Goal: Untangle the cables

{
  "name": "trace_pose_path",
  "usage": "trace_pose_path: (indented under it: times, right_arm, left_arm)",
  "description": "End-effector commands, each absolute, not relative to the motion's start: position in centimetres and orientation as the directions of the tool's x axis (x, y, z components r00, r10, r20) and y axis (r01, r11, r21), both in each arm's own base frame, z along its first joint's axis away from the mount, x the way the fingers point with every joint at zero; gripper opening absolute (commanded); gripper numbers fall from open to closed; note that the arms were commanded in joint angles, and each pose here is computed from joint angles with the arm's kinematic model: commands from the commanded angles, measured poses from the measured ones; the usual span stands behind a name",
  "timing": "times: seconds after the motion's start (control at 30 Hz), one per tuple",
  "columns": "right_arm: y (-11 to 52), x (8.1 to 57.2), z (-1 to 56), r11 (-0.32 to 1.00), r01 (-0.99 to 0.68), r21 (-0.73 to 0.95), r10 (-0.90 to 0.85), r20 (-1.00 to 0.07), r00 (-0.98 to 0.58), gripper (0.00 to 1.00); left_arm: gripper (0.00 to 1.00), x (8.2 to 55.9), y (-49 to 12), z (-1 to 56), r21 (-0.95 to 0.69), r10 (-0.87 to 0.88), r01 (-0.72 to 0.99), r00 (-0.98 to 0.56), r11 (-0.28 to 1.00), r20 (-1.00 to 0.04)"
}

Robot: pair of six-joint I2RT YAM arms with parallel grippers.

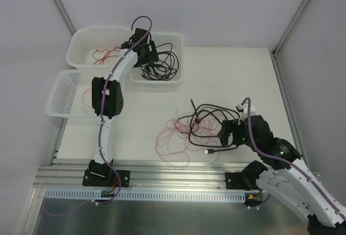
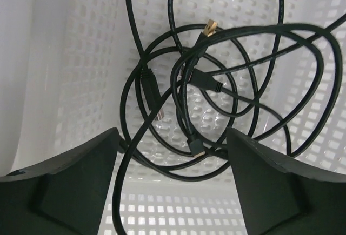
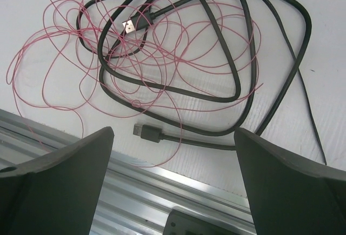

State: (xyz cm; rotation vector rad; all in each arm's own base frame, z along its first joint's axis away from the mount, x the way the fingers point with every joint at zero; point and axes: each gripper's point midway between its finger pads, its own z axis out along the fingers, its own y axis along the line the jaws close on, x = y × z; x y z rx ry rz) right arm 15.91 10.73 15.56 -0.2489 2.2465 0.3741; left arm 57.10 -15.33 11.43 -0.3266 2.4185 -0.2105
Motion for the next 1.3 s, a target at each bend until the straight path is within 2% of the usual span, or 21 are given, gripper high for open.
trace_pose_path:
  times: [0.0,0.13,0.2,0.33,0.47,0.6,0.8,0.9,1.03,1.17,1.23,1.27]
  right_arm:
    - [10.4,16.3,16.5,0.944,-0.29,0.159,-0.064,-0.773,-0.631,1.0]
    - [9.2,16.4,16.0,0.967,-0.219,0.13,-0.045,-0.757,-0.652,1.0]
    - [8.6,16.7,16.0,0.98,-0.155,0.124,-0.01,-0.751,-0.66,1.0]
    - [7.5,16.8,14.9,0.993,-0.07,0.095,0.018,-0.704,-0.71,1.0]
    - [6.8,17.5,13.0,0.994,0.017,0.104,0.08,-0.647,-0.758,1.0]
    - [6.3,18.7,11.7,0.986,0.079,0.146,0.152,-0.605,-0.782,1.0]
    - [5.8,21.7,10.1,0.948,0.181,0.261,0.298,-0.531,-0.793,0.95]
    - [5.7,22.3,8.3,0.945,0.216,0.246,0.31,-0.464,-0.83,0.88]
    - [5.8,22.7,6.1,0.938,0.252,0.238,0.332,-0.412,-0.848,0.65]
    - [5.6,22.8,5.0,0.937,0.275,0.216,0.342,-0.394,-0.853,0.53]
    - [5.0,22.9,4.5,0.938,0.29,0.188,0.343,-0.403,-0.849,0.43]
    - [5.0,22.7,4.1,0.939,0.294,0.177,0.341,-0.39,-0.856,0.42]
  left_arm:
    - [0.86,55.8,-15.6,20.9,-0.309,-0.3,-0.1,-0.637,0.946,-0.71]
    - [0.98,52.1,-17.1,26.9,-0.288,-0.237,-0.005,-0.58,0.958,-0.78]
    - [0.99,49.4,-18.0,30.0,-0.272,-0.199,0.054,-0.547,0.961,-0.813]
    - [0.99,42.7,-21.6,31.8,-0.244,-0.095,0.207,-0.547,0.947,-0.832]
    - [0.99,34.4,-24.7,28.7,-0.265,0.002,0.336,-0.622,0.904,-0.783]
    - [0.99,28.6,-25.6,24.1,-0.299,0.052,0.361,-0.71,0.883,-0.703]
    - [0.96,23.0,-24.4,15.8,-0.253,0.125,0.325,-0.804,0.911,-0.582]
    - [0.94,21.7,-24.2,12.9,-0.272,0.102,0.291,-0.832,0.917,-0.545]
    - [0.92,20.4,-24.9,10.2,-0.335,0.067,0.262,-0.866,0.905,-0.495]
    - [0.92,20.2,-25.1,8.2,-0.34,0.059,0.24,-0.883,0.909,-0.466]
    - [0.92,20.2,-25.3,7.6,-0.334,0.066,0.239,-0.888,0.912,-0.456]
    - [0.92,20.2,-25.3,7.0,-0.324,0.073,0.235,-0.894,0.916,-0.443]
